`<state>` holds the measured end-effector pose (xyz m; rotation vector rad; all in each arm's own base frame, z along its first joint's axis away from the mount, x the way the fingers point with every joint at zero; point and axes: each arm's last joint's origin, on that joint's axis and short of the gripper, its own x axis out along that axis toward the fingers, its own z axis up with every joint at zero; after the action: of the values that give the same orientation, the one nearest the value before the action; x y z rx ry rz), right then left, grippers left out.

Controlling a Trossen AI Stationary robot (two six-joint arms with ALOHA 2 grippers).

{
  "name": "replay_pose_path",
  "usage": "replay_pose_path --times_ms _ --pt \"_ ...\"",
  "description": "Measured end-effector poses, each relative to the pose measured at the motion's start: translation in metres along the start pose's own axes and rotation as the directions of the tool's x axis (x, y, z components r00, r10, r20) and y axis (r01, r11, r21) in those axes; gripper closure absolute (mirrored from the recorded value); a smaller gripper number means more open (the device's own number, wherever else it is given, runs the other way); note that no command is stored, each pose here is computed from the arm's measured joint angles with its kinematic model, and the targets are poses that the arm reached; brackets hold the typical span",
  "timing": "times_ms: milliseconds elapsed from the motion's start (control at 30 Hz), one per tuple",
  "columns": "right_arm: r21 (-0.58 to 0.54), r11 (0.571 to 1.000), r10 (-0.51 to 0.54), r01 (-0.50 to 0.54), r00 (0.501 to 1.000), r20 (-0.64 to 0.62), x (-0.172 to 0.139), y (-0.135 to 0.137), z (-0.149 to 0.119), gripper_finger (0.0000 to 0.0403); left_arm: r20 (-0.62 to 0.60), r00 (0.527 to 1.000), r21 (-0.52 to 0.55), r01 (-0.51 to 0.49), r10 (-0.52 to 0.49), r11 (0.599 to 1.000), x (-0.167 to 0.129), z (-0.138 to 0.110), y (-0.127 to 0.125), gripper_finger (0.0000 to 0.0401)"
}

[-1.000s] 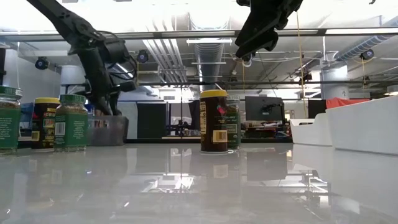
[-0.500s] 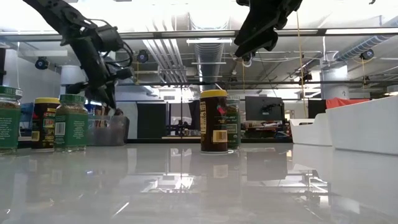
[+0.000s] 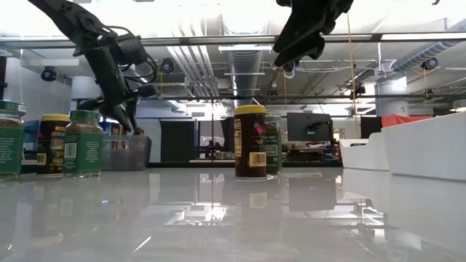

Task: Sort spices by type
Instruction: Put the orange seasoning bag into the black bin

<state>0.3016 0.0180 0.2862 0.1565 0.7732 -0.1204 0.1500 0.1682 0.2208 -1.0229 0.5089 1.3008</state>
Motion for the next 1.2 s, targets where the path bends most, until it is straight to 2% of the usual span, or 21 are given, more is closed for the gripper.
replay_pose_path --times_ms 233,367,533,733,1033,1100,1200 --pt "-0.002 1.000 0.003 -0.003 1.000 0.012 0.000 0.000 0.001 0.0197 0.001 1.000 0.004 0.003 -0.003 1.000 -0.001 -0.002 -0.002 0.0267" --pt "-0.002 1.000 0.003 -0.003 1.000 0.012 0.000 0.000 0.001 0.0197 0.032 0.999 0.016 0.002 -0.003 1.000 -0.001 -0.001 -0.004 0.0247" --pt "-0.002 1.000 0.004 -0.004 1.000 0.012 0.000 0.000 0.001 0.0197 0.060 0.998 0.010 0.016 -0.017 1.000 0.002 0.001 -0.007 0.0255" --pt "0.001 1.000 0.004 -0.004 1.000 0.012 0.000 0.000 0.001 0.0197 0.014 0.999 0.019 -0.048 0.048 0.999 0.022 -0.004 -0.008 0.0274" --pt "0.009 1.000 0.004 -0.004 1.000 0.008 0.000 0.000 0.001 0.0197 0.022 0.998 0.026 -0.056 0.056 0.998 0.030 -0.004 -0.010 0.0280" --pt "0.009 1.000 0.004 -0.004 1.000 0.008 0.000 0.000 0.001 0.0197 0.024 0.998 0.028 -0.064 0.064 0.998 0.032 -0.004 -0.010 0.0292" --pt "0.008 1.000 0.004 -0.004 1.000 0.009 0.000 0.000 0.001 0.0197 0.019 0.997 0.030 -0.071 0.071 0.997 0.034 -0.005 -0.010 0.0331"
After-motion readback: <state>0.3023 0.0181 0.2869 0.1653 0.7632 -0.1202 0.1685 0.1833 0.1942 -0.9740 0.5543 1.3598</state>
